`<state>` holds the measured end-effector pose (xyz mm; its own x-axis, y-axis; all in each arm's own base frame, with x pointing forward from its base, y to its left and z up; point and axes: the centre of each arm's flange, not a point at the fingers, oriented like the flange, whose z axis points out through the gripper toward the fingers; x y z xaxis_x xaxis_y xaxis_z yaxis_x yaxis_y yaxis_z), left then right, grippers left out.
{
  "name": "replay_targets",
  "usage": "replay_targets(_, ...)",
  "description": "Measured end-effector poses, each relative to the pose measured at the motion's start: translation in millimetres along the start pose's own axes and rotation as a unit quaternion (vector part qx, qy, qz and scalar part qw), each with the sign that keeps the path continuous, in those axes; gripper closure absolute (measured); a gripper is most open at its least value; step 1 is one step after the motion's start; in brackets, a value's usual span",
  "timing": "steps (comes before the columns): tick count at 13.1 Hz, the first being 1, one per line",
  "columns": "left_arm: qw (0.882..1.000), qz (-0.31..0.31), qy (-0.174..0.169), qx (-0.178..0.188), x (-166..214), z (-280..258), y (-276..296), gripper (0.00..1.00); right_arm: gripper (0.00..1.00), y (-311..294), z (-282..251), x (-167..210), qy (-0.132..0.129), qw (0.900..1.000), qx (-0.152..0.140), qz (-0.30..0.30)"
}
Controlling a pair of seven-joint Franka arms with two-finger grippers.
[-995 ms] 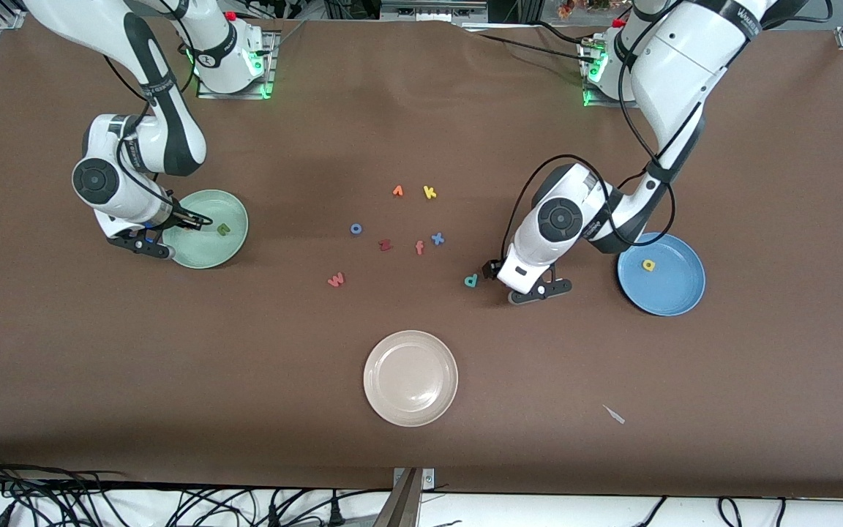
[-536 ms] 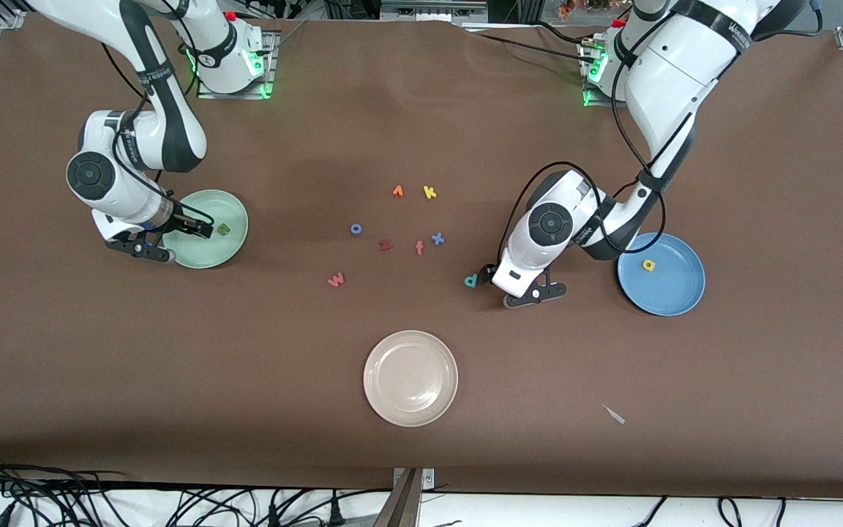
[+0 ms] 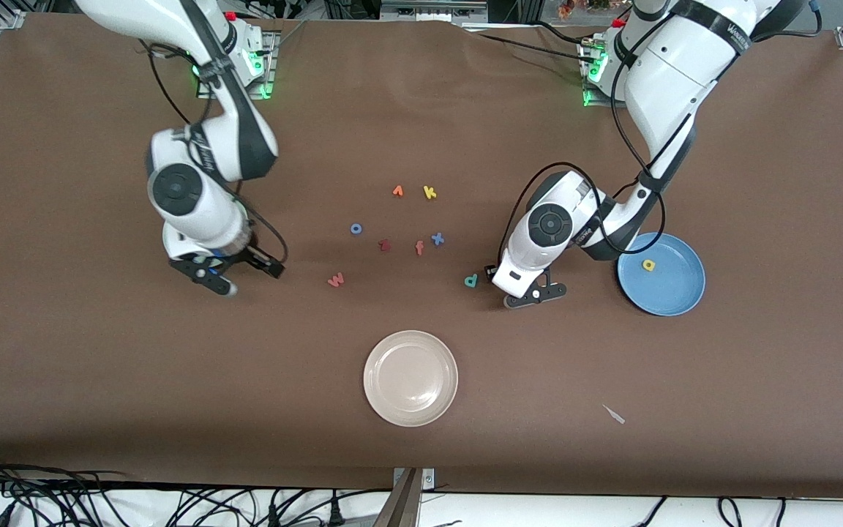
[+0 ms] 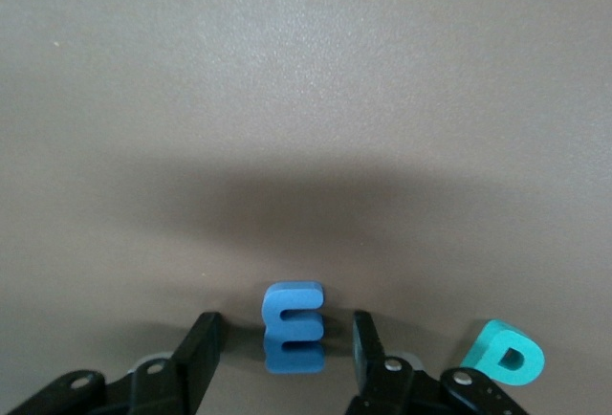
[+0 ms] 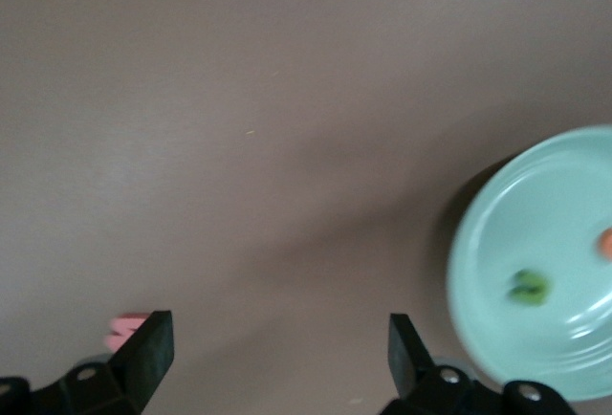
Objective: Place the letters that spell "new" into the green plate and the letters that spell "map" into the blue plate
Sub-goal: 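Grasp pink m with the right gripper while the left gripper grasps E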
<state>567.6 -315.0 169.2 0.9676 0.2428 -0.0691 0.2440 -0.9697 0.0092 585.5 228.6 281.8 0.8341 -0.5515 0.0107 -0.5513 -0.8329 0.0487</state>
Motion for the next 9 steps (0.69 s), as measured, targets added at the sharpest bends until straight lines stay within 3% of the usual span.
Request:
replay_targets(2, 1.0, 0.006, 0.006, 0.002, 0, -2, 3, 0.51, 0.07, -37, 25, -20, -0.009, 0.999, -0.001, 0.051)
replay_targets(3, 1.0, 0.007, 0.007, 0.002, 0, -3, 4, 0.62, 0.18, -53, 37, -29, -0.013, 0.997, 0.002, 0.07)
replay_targets(4, 1.0, 0.007, 0.007, 0.002, 0, -3, 4, 0.62, 0.24, -66, 49, -37, -0.016, 0.996, 0.006, 0.086)
replay_targets(6, 1.0, 0.007, 0.007, 0.002, 0, -4, 4, 0.73, 0.24, -85, 70, -52, -0.014, 0.995, 0.019, 0.097)
replay_targets(9, 1.0, 0.006, 0.007, 0.005, 2, -5, 3, 0.73, 0.24, -95, 91, -66, -0.01, 0.995, 0.03, 0.097)
